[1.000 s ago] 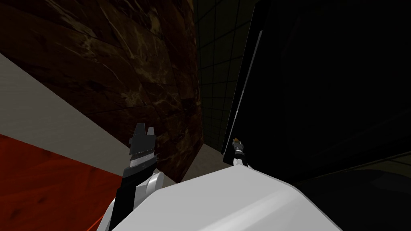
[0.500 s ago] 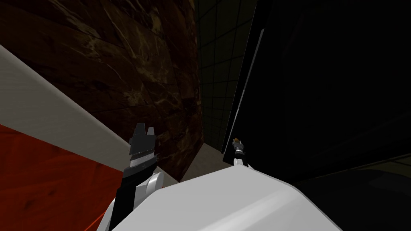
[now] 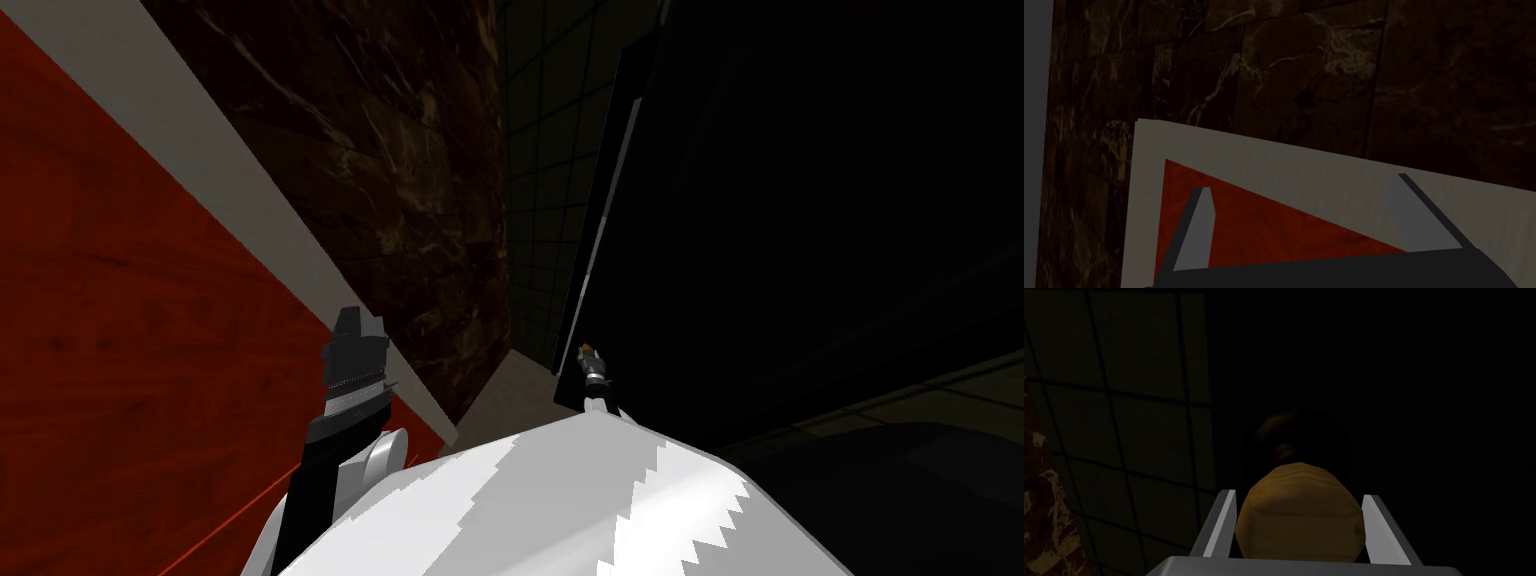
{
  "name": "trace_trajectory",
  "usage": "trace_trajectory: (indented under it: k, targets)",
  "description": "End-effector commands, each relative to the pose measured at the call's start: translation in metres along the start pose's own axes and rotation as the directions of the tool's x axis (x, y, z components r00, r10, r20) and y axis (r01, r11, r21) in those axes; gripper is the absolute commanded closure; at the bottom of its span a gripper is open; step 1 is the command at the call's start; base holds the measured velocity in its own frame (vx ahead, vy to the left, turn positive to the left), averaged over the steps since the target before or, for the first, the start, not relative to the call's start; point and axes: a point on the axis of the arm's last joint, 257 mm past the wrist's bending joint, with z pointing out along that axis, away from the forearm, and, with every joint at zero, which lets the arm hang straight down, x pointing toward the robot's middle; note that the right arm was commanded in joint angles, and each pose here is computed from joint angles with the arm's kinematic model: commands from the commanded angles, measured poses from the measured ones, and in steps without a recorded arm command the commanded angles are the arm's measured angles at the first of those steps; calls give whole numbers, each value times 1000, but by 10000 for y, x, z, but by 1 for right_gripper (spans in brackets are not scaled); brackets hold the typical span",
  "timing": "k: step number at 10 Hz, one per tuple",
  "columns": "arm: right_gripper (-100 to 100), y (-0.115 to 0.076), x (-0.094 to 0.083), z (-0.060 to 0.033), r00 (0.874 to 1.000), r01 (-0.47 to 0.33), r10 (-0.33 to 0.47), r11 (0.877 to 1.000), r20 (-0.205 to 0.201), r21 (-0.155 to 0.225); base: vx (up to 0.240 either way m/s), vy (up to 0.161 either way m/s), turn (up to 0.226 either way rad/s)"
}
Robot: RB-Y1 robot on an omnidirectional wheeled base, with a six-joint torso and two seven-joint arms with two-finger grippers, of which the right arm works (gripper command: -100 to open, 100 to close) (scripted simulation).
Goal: Pull the door open
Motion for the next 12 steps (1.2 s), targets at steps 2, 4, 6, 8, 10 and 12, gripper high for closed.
trace_trajectory:
  k: [2,4,6,8,10,12]
  targets:
    - [100,-122,-15,-20,1000,-14,14,999,7,52,-261,-51,132]
    - [100,-141,-20,-18,1000,-14,13,998,10,59,-192,-14,93]
    - [100,-224,-32,-46,1000,-17,16,995,13,94,-201,14,78]
    - [100,-298,-23,-64,1000,-18,17,991,11,131,-250,-33,107]
    - [100,-383,-16,-92,1000,-19,18,985,10,173,-282,-34,120]
    - [100,-400,0,-78,1000,-18,17,984,7,178,-208,5,50]
